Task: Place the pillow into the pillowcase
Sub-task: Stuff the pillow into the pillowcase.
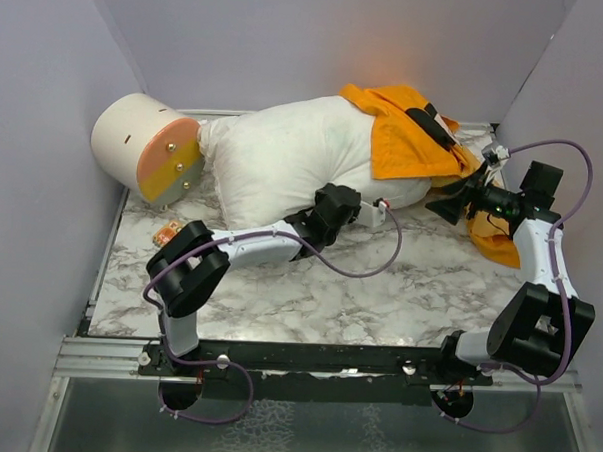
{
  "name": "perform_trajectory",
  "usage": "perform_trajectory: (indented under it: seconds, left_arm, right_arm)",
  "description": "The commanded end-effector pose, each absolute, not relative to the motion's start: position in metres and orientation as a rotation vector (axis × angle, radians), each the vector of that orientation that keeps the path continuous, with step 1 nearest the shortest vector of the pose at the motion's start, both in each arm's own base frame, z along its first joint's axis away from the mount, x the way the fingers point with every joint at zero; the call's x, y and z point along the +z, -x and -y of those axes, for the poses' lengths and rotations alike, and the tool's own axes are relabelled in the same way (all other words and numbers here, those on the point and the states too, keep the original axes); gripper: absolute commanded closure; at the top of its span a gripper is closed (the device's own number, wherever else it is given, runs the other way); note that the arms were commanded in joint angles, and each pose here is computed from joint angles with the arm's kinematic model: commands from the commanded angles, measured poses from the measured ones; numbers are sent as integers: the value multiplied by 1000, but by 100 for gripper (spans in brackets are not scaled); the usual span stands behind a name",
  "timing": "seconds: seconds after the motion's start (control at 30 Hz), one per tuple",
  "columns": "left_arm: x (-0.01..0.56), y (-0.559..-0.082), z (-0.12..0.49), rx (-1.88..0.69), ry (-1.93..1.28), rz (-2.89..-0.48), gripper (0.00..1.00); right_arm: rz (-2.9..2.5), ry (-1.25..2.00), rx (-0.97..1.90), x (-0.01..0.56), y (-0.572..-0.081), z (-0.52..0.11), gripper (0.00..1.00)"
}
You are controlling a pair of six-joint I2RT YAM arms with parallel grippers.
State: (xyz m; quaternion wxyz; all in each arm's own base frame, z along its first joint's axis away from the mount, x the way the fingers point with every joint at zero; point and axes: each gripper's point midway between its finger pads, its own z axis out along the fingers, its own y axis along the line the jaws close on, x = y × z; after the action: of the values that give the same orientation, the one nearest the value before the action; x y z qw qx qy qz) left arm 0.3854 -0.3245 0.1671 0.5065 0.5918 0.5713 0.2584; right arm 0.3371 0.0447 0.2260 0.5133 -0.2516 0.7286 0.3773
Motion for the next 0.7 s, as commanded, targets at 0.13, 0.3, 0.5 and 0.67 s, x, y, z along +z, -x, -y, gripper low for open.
perform_trajectory:
  seconds: [0.13, 0.3, 0.5, 0.67]
  left_arm:
    - [257, -375, 342, -55, -1206, -1542, 100]
    - [343, -354, 343, -389, -1061, -1524, 100]
    - [390, -335, 335, -739, -948, -1518, 100]
    - [398, -343, 310, -942, -828, -1540, 100]
  right_arm:
    - [-1796, 597, 761, 221, -346, -29, 15]
    - [-1809, 563, 683, 235, -358, -19, 15]
    - [-1796, 469, 544, 258, -374, -1, 15]
    - [-1761, 415, 449, 276, -383, 10, 17]
